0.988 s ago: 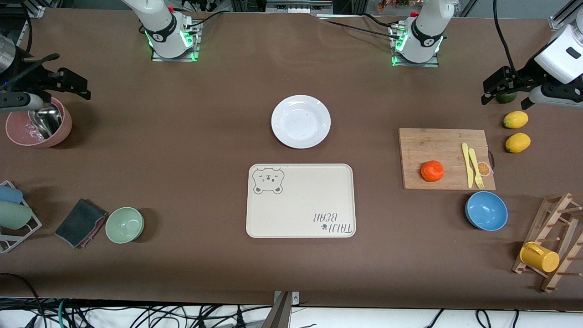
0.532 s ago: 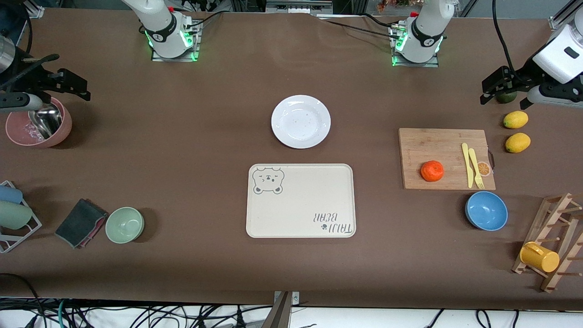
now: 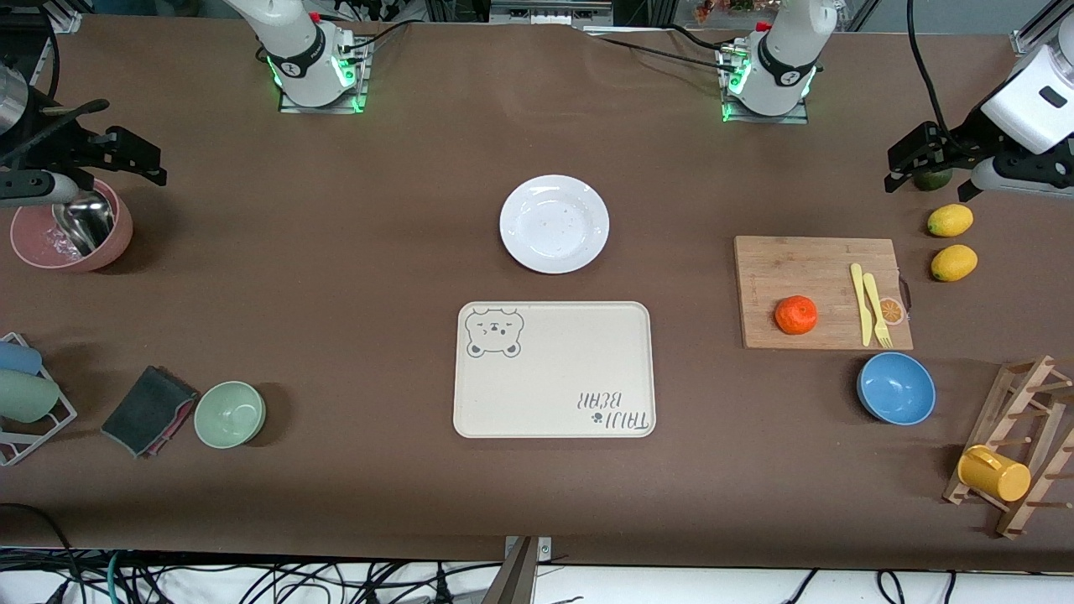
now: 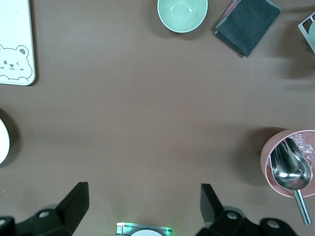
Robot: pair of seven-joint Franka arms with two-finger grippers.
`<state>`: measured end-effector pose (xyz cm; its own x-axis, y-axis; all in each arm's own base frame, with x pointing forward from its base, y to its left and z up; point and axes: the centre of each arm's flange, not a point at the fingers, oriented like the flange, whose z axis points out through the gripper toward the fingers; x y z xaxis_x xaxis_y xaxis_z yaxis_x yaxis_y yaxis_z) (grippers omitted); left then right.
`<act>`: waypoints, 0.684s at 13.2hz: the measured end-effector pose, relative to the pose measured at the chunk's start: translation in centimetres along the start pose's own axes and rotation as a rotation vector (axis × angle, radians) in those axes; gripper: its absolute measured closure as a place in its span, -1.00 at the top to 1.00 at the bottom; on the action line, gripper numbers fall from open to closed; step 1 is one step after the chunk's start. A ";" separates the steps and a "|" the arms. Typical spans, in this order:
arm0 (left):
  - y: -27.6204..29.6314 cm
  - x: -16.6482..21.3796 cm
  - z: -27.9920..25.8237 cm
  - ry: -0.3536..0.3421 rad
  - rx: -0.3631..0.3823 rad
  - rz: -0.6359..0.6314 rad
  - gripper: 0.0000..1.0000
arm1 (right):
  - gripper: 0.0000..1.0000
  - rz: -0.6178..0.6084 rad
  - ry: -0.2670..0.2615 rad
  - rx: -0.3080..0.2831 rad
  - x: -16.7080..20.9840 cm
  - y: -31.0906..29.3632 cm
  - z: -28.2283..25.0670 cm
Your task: Place orange and plate with both arms
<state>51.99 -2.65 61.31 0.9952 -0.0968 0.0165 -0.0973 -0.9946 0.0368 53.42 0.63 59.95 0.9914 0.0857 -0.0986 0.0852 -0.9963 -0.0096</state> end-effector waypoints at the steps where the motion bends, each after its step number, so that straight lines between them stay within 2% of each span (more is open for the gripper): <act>1: 0.0 0.0 0.0 0.000 0.000 0.000 1.00 | 1.00 0.000 0.000 0.000 0.0 0.0 0.0; 9: 0.5 0.0 0.0 -0.001 0.001 0.010 1.00 | 1.00 0.000 0.001 0.000 0.0 0.0 0.0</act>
<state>51.96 -3.19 61.30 0.9942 -0.1065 0.0163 -0.1071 -0.9936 0.0357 53.43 0.63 59.96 0.9915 0.0857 -0.0976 0.0852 -0.9963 -0.0095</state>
